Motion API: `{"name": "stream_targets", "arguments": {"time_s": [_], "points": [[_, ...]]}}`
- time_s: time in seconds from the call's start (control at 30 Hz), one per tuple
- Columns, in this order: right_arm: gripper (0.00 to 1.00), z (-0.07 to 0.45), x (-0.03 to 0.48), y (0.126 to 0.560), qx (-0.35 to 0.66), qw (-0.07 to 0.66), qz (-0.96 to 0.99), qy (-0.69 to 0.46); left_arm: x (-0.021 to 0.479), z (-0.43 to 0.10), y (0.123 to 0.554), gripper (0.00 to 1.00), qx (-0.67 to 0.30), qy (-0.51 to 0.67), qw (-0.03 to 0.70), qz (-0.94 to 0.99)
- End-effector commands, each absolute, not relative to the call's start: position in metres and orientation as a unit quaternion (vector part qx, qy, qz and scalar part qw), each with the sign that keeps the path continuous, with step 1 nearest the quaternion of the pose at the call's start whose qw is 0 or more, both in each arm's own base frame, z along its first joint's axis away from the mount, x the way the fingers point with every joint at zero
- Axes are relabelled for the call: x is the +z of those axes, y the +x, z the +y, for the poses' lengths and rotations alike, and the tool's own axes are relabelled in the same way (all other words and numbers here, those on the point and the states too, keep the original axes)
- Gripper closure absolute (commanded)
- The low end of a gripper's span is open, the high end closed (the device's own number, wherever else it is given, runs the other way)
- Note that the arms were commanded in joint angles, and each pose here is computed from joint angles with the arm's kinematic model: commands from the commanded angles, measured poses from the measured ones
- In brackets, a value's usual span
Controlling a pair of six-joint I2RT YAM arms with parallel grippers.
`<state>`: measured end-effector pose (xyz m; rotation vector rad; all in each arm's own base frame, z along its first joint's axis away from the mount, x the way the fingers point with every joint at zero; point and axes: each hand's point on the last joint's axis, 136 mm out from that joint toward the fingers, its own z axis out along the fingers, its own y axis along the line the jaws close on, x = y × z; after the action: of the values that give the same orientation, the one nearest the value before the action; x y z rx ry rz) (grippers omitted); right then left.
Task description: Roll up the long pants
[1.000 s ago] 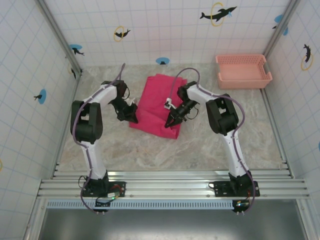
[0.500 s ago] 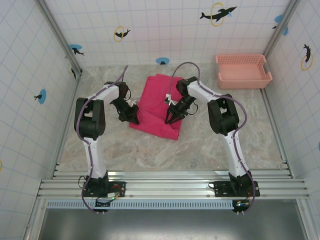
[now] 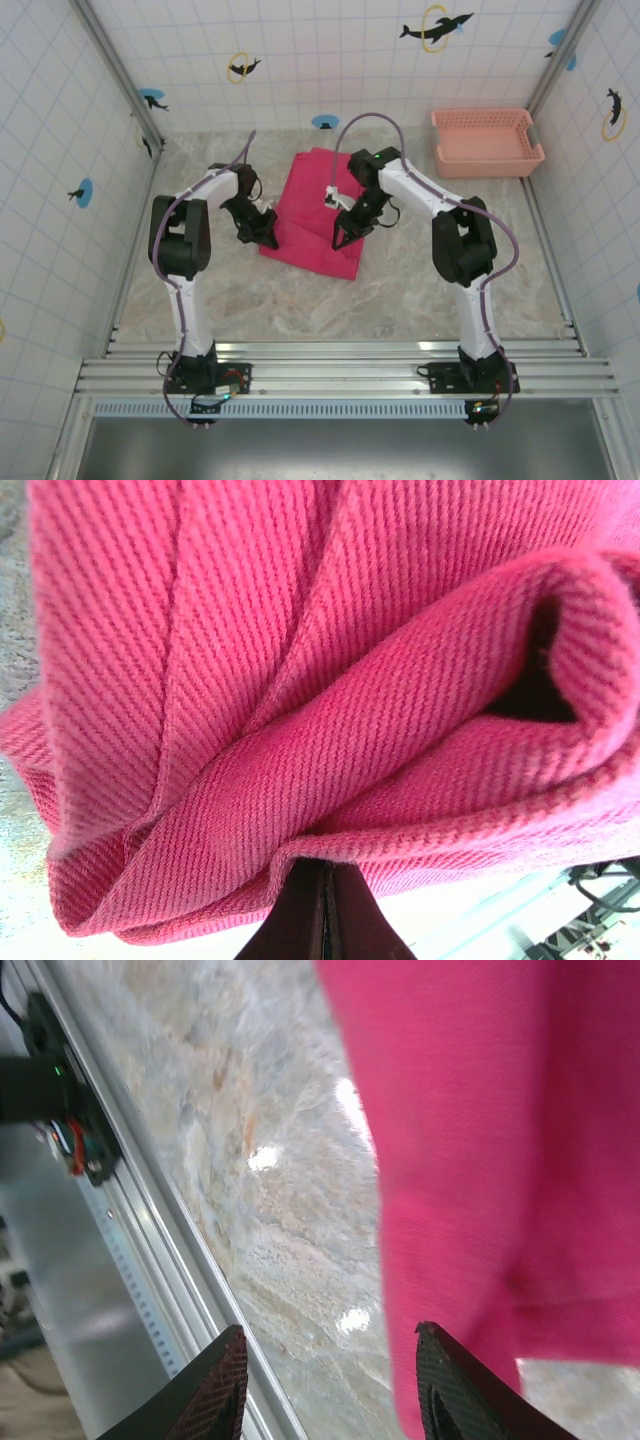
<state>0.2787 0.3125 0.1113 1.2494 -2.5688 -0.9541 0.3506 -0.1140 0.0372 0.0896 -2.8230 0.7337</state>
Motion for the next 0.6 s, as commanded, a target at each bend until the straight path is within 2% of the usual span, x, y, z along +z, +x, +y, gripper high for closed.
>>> {"name": "stream_targets", "arguments": {"time_s": [0.0, 0.1, 0.13, 0.23, 0.4, 0.5, 0.57], "points": [[0.51, 0.324, 0.116, 0.258, -0.228, 0.004, -0.824, 0.518, 0.017, -0.109, 0.345, 1.00, 0.230, 0.018, 0.133, -0.964], [0.47, 0.314, 0.101, 0.259, -0.088, -0.101, -0.795, 0.591, 0.016, -0.110, 0.346, 1.00, 0.233, 0.018, 0.135, -0.963], [0.43, 0.308, 0.095, 0.262, -0.047, -0.136, -0.785, 0.603, 0.016, -0.110, 0.346, 1.00, 0.233, 0.018, 0.136, -0.963], [0.41, 0.294, 0.081, 0.267, 0.014, -0.181, -0.775, 0.606, 0.019, -0.110, 0.347, 1.00, 0.234, 0.016, 0.139, -0.962], [0.41, 0.295, 0.093, 0.282, 0.015, -0.204, -0.793, 0.573, 0.025, -0.110, 0.348, 1.00, 0.234, 0.010, 0.136, -0.962], [0.41, 0.316, 0.132, 0.299, -0.048, -0.243, -0.803, 0.542, 0.030, -0.111, 0.349, 1.00, 0.239, 0.006, 0.132, -0.962], [0.41, 0.329, 0.147, 0.310, -0.086, -0.237, -0.807, 0.533, 0.034, -0.113, 0.349, 1.00, 0.244, 0.003, 0.126, -0.962]]}}
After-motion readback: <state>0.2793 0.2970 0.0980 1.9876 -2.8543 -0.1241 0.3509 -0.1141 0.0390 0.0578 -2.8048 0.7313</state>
